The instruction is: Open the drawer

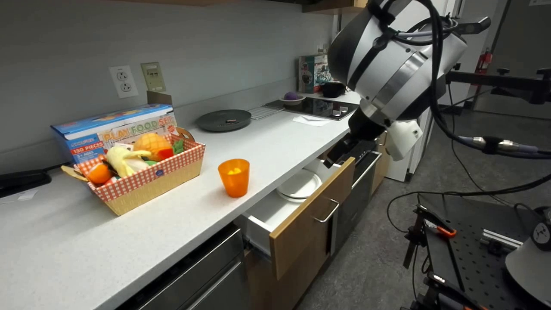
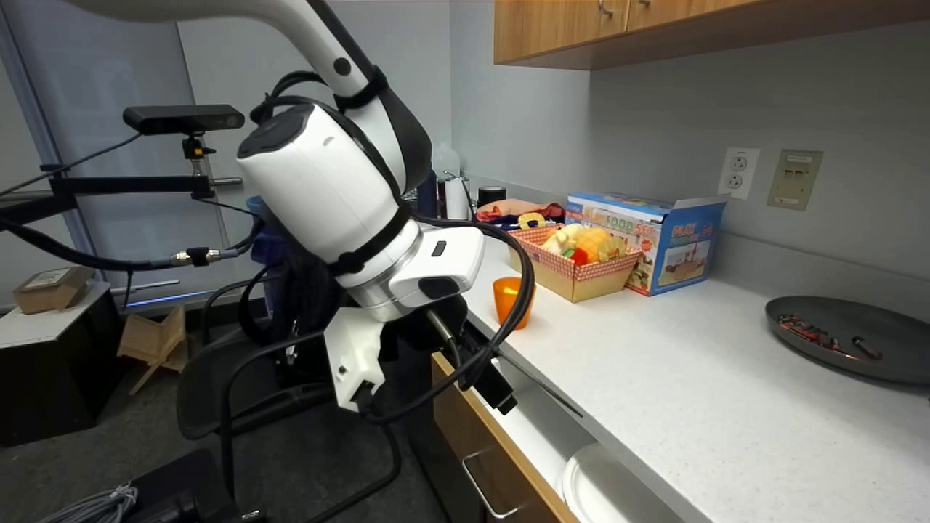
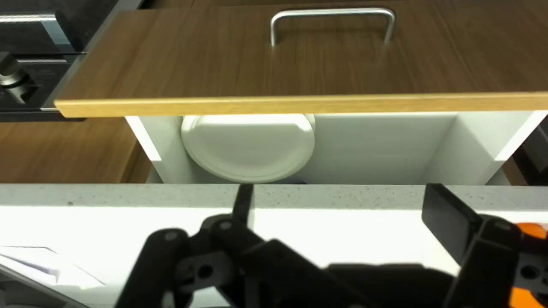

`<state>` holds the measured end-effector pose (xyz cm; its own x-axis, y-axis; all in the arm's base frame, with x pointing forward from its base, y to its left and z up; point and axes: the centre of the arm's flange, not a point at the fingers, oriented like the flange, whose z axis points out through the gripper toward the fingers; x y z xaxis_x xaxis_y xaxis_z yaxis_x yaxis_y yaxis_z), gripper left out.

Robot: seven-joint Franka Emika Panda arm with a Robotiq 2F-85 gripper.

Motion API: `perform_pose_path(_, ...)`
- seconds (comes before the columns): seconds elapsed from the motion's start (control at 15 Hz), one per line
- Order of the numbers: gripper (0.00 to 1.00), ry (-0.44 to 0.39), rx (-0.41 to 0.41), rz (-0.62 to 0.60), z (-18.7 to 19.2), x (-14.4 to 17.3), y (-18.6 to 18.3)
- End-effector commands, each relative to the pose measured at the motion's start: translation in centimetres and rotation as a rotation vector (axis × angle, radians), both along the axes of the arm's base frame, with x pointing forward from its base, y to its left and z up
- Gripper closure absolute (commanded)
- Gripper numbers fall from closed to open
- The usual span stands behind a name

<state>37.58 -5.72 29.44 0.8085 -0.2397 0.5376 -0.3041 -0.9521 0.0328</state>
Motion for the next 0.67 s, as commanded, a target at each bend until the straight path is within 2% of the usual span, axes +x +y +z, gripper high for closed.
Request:
perform_pose_path(0.0, 0.00, 0.013, -0.011, 0.016, -1.7, 4.1, 0.2)
perform_pose_path(0.6, 0.00, 0.101, 0.035, 0.048, -6.8, 9.0, 0.8)
